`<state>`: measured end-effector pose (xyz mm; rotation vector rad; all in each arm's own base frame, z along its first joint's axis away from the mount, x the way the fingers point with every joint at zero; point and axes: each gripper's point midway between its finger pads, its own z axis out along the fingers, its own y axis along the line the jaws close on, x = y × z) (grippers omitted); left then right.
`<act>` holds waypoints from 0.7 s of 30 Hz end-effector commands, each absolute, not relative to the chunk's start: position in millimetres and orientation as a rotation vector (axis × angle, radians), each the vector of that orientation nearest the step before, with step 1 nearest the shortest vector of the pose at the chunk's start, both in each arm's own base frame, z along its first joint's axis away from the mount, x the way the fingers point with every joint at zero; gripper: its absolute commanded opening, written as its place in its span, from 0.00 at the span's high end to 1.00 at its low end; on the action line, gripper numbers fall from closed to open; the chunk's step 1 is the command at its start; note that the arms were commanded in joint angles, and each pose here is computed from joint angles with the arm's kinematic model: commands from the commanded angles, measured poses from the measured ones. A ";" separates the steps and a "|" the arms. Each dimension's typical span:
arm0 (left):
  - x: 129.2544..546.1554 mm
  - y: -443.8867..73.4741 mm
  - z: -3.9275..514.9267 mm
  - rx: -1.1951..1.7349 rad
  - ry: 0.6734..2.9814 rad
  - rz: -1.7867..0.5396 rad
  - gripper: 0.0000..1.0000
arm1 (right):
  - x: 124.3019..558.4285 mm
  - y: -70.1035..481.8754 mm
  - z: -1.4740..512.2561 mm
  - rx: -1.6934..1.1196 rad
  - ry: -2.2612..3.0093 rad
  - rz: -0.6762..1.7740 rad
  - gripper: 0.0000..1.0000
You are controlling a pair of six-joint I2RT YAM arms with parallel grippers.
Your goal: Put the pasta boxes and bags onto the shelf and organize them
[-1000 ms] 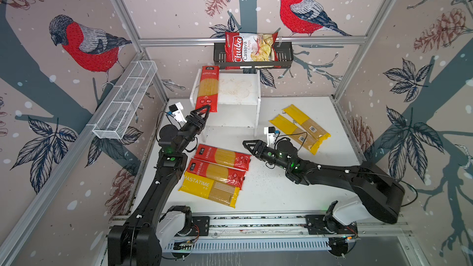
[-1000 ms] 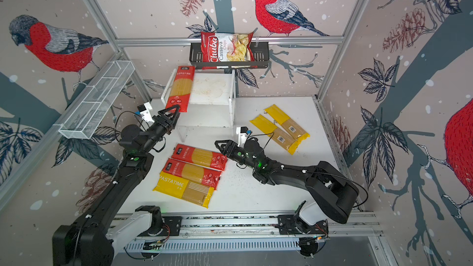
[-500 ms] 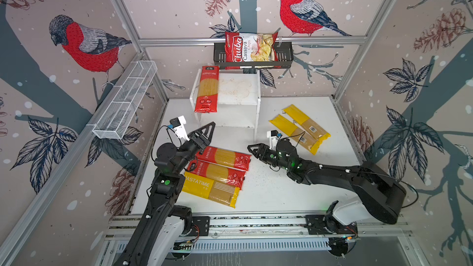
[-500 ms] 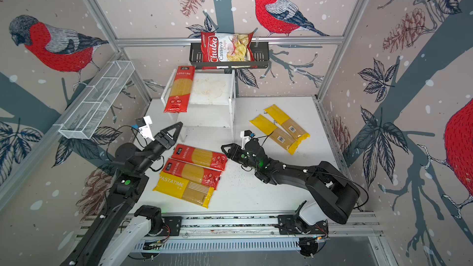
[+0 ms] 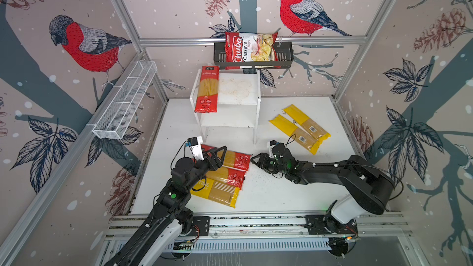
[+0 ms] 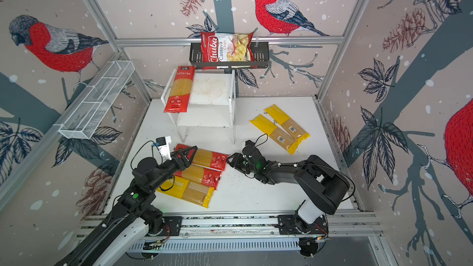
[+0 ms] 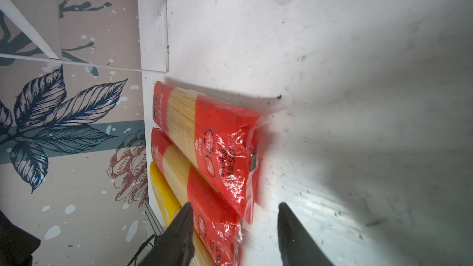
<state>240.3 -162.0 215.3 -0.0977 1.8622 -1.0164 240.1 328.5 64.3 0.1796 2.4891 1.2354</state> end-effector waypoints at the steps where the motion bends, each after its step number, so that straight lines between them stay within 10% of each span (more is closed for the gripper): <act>1: 248.9 -167.5 216.9 -0.073 1.829 -0.949 0.29 | 241.6 331.6 64.5 0.189 2.499 1.245 0.47; 21: 265.0 -174.1 195.9 -0.070 1.948 -0.748 0.28 | 240.0 365.3 35.5 0.152 2.613 1.379 0.61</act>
